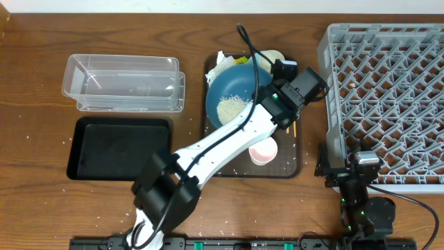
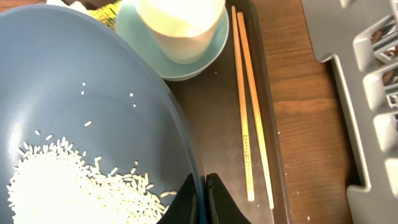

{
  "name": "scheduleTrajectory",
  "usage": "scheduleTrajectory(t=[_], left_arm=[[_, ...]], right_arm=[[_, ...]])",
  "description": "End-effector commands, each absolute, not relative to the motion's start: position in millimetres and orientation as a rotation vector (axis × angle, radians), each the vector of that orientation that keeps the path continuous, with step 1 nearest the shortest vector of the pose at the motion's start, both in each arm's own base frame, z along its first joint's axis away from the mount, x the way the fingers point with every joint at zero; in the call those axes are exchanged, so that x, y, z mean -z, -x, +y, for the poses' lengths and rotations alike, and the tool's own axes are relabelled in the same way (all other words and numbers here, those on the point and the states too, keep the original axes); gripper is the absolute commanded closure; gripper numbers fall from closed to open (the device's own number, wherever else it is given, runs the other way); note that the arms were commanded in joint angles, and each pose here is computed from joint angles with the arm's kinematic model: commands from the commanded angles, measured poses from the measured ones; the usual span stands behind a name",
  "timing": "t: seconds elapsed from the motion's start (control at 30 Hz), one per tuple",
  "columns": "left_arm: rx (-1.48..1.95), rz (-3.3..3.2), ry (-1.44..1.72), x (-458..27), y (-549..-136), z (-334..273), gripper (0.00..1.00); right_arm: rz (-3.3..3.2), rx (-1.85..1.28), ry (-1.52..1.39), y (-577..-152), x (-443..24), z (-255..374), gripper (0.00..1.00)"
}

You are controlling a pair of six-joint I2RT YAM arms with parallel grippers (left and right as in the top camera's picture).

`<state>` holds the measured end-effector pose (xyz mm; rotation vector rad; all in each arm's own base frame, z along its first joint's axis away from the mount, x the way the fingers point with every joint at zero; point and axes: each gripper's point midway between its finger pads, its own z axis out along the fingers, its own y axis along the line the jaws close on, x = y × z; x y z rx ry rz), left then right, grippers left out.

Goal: Sort waste into correct bins and load items into the dishwasher rack
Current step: 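Lift the teal plate and carry it over the black tray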

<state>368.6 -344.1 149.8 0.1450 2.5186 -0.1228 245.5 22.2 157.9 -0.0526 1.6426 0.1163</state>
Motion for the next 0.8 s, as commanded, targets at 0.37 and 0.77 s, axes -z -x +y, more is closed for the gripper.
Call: scheduleTrajectory(t=[0.37,0.77], left_arm=[[0.182,2.424,0.004,-269,-348,-259,0.94],[0.208,2.551,0.399,-279,-341,-150,0.94]], right_arm=[[1.643,-0.098,0.053,-245,-157,20,0.01],[1.643,-0.098,0.053,-245,-157,20,0.01]])
